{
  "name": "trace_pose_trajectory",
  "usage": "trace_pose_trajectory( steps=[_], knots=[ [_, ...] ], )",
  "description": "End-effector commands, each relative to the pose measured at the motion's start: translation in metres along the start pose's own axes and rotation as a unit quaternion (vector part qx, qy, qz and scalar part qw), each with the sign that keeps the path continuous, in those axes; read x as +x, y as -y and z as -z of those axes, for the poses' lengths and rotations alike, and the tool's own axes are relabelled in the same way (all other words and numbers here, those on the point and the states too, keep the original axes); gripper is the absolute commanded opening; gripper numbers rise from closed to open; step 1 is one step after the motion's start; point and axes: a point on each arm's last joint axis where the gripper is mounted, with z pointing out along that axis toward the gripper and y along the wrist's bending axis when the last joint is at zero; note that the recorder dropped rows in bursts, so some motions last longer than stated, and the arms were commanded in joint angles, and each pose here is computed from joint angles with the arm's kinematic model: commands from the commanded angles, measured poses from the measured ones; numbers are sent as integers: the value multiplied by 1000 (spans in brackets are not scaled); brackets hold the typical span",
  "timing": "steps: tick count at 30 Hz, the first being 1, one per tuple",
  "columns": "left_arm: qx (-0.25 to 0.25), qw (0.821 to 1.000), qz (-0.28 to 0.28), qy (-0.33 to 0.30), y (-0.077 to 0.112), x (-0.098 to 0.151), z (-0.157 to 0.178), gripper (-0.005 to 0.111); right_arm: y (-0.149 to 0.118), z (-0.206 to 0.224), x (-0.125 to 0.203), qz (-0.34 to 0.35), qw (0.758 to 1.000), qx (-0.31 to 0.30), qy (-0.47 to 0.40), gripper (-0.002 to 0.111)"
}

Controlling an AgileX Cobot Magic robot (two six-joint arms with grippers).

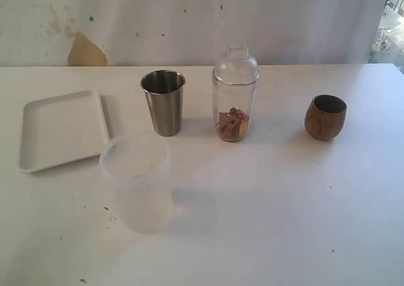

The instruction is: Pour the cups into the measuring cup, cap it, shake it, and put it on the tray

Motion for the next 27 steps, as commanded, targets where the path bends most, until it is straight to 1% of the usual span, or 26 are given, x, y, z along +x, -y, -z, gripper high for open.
trace_pose_trajectory(
  steps=[1, 2, 7, 12, 14, 19, 27],
  knots=[
    [1, 1000, 3, 3, 0, 1, 0, 0, 1, 0, 5, 1, 1000, -1, 6, 1],
    [1, 1000, 3, 3, 0, 1, 0, 0, 1, 1, 7, 1, 1000, -3, 16, 1],
    [1, 1000, 3, 3, 0, 1, 0, 0, 4, 13, 19, 0, 993, -16, 118, 1],
    [1, 1000, 3, 3, 0, 1, 0, 0, 7, 27, 33, 1, 975, -29, 221, 1],
    [1, 1000, 3, 3, 0, 1, 0, 0, 9, 31, 43, 2, 968, -30, 247, 1],
    [1, 1000, 3, 3, 0, 1, 0, 0, 14, 35, 70, 5, 965, -6, 263, 1],
    [1, 1000, 3, 3, 0, 1, 0, 0, 21, 26, 88, 14, 961, 66, 270, 1]
  ],
)
